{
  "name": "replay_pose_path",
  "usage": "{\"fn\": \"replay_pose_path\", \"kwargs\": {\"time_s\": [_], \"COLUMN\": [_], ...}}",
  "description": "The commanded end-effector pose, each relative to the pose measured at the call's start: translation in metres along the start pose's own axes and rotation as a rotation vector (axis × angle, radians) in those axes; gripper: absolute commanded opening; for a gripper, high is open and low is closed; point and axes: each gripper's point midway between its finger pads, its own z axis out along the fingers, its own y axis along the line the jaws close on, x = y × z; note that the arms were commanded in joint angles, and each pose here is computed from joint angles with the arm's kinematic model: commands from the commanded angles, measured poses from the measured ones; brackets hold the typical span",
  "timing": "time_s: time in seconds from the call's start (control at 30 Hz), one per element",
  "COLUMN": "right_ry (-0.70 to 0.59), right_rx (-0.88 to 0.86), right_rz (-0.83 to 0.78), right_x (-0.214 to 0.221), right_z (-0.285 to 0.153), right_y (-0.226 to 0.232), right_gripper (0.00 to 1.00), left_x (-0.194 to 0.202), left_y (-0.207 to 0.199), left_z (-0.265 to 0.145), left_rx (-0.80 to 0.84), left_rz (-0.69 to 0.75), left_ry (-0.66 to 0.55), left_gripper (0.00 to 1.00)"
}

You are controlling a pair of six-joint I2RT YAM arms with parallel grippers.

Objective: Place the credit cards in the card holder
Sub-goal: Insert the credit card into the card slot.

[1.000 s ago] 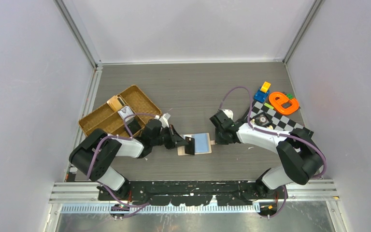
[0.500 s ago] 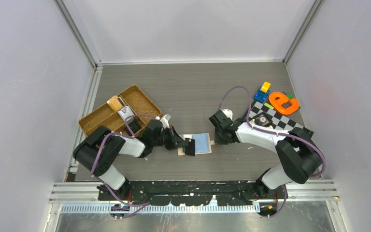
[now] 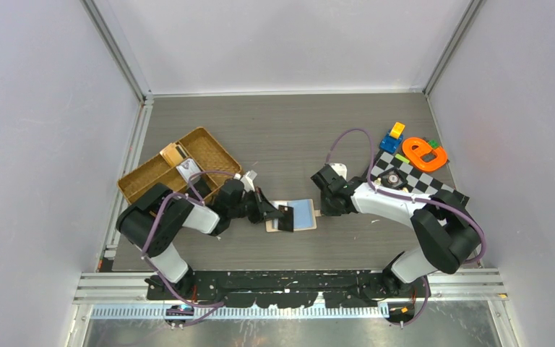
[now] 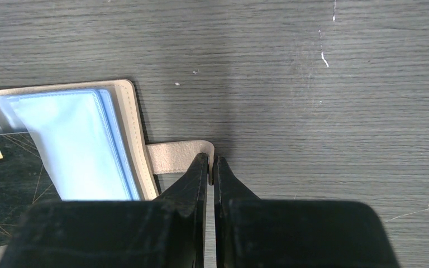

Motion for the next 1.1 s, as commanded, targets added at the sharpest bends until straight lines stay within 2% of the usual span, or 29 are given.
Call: {"fn": "replay_pose_path", "kwargs": {"time_s": [0.0, 0.6, 1.07], "right_ry": [-0.016, -0.001, 0.011], "right_rx": [-0.007, 0.0, 0.008], "right_rz": [0.015, 0.004, -0.012], "right_x": [-0.005, -0.001, -0.001], "right_z": [0.002, 0.006, 0.008], "right_y": [0.009, 0.012, 0.015], "right_gripper": [0.01, 0.01, 0.01], "left_x": [-0.015, -0.021, -0.01], "left_y": [-0.002, 0.012, 0.013], "left_z": [0.007, 0.015, 0.025], "left_rx": [0.012, -0.004, 0.032], "left_rz": [0.011, 0.006, -0.047], "left_ry": [-0.059, -0.098, -0.083], "left_gripper": [0.0, 0.0, 0.0]}}
